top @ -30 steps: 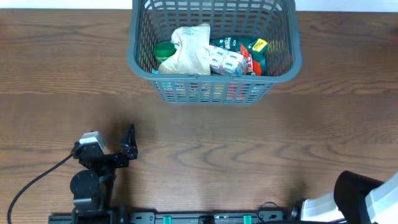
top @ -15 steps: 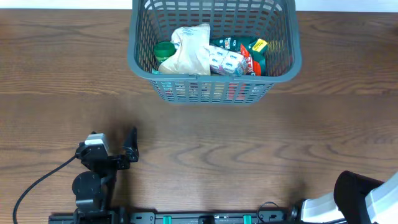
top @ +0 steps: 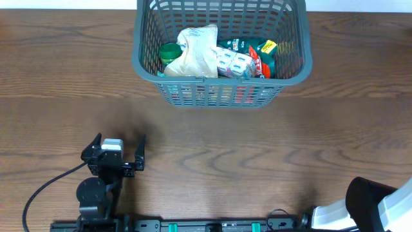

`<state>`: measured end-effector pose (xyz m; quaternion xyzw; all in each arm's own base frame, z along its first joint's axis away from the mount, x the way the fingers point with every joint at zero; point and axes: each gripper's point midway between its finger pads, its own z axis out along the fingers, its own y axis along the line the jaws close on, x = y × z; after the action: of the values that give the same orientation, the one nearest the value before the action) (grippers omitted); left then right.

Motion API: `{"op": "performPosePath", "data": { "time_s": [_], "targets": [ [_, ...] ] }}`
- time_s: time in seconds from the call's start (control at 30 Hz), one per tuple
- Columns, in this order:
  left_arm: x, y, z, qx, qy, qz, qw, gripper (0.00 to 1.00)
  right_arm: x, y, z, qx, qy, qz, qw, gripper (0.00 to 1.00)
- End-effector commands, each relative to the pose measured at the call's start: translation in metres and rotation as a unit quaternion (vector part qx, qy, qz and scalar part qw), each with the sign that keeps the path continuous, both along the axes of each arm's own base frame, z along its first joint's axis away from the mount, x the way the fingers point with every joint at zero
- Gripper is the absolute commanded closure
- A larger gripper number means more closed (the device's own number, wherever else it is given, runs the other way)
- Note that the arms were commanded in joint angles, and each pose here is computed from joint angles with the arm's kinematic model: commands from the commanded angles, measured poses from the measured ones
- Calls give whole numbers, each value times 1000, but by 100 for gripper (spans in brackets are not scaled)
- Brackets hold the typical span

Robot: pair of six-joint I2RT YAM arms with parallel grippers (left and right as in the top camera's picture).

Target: Pack container

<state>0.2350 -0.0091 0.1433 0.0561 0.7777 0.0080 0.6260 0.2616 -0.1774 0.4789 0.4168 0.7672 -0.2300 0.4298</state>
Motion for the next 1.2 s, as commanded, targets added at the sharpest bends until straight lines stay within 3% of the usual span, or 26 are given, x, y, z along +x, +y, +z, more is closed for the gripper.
{"op": "performPosePath", "data": {
  "time_s": [0.0,0.17,0.3,0.47,1.17],
  "targets": [
    [0,-1,-11,18,10,-7,1000,1,-2,-3,-1,1,-2,-11,1000,1],
    [0,2,-11,17,10,1,1000,1,-2,-3,-1,1,-2,-11,1000,1],
    [0,11,-11,-30,12,41,999,1,-2,-3,-1,1,-2,-10,1000,1],
    [0,15,-12,-40,12,55,998,1,-2,-3,-1,1,-2,-11,1000,1],
    [0,15,-12,-39,13,55,998,1,-2,-3,-1,1,-2,-11,1000,1]
  ]
}}
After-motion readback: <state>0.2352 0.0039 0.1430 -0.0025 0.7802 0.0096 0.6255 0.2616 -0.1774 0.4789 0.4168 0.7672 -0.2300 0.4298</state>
